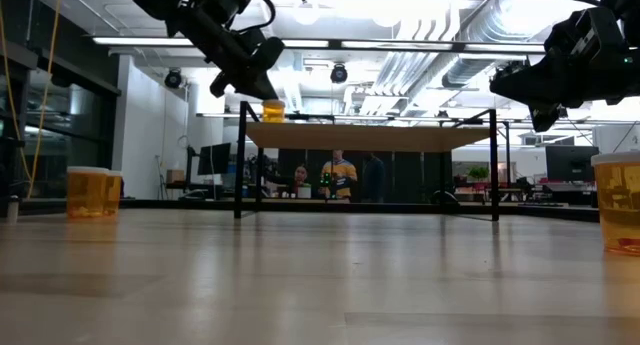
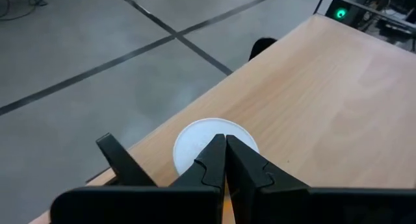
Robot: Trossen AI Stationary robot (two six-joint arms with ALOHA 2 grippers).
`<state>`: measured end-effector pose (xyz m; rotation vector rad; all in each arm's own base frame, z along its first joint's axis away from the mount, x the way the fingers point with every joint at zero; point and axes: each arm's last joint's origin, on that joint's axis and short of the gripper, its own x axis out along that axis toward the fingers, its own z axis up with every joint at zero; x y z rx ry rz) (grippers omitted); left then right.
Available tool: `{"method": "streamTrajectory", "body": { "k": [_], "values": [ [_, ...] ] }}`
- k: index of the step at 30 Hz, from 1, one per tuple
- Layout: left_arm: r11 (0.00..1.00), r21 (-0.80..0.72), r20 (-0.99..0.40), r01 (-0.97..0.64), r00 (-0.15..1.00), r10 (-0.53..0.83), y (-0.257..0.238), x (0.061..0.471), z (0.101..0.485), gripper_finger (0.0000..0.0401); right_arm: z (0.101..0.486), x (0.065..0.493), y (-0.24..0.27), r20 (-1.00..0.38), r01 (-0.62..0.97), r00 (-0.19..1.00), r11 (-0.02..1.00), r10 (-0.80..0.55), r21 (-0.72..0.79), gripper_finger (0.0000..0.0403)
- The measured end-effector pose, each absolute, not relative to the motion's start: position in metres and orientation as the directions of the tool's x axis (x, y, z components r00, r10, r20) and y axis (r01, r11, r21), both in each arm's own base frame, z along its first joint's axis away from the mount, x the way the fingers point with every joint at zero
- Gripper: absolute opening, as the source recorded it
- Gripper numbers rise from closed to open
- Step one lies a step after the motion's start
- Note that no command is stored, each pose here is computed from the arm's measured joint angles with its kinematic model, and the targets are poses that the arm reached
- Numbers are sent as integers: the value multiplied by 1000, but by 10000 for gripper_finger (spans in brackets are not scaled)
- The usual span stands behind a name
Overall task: Pick and place medicine bottles onto shelf by color
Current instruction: Put the orange pill bottle on the shelf, then put the orange pill bottle on the shelf aligned with the other orange pill bottle
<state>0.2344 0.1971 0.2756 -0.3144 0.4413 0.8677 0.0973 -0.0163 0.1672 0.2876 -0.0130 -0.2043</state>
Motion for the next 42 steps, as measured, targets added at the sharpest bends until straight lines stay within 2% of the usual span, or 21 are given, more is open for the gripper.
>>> {"method": "streamTrajectory", "body": {
  "k": [12,25,31,34,42],
  "values": [
    [625,-103,-468,-774,592,656,196,236,278,0,167,97,-16,-17,199,979,938,-202,283,0],
    [668,-130,-298,-733,671,679,173,211,326,0,167,97,-16,-17,198,979,938,-202,283,0],
    [780,-265,-166,-567,823,543,132,201,359,0,167,97,-16,-16,198,979,938,-202,283,0],
    [835,-274,-105,-477,878,467,104,200,370,0,167,97,-16,-17,198,979,938,-202,283,0],
    [870,-380,82,-316,925,372,36,192,334,0,167,97,-16,-13,198,979,938,-202,283,0]
  ]
}}
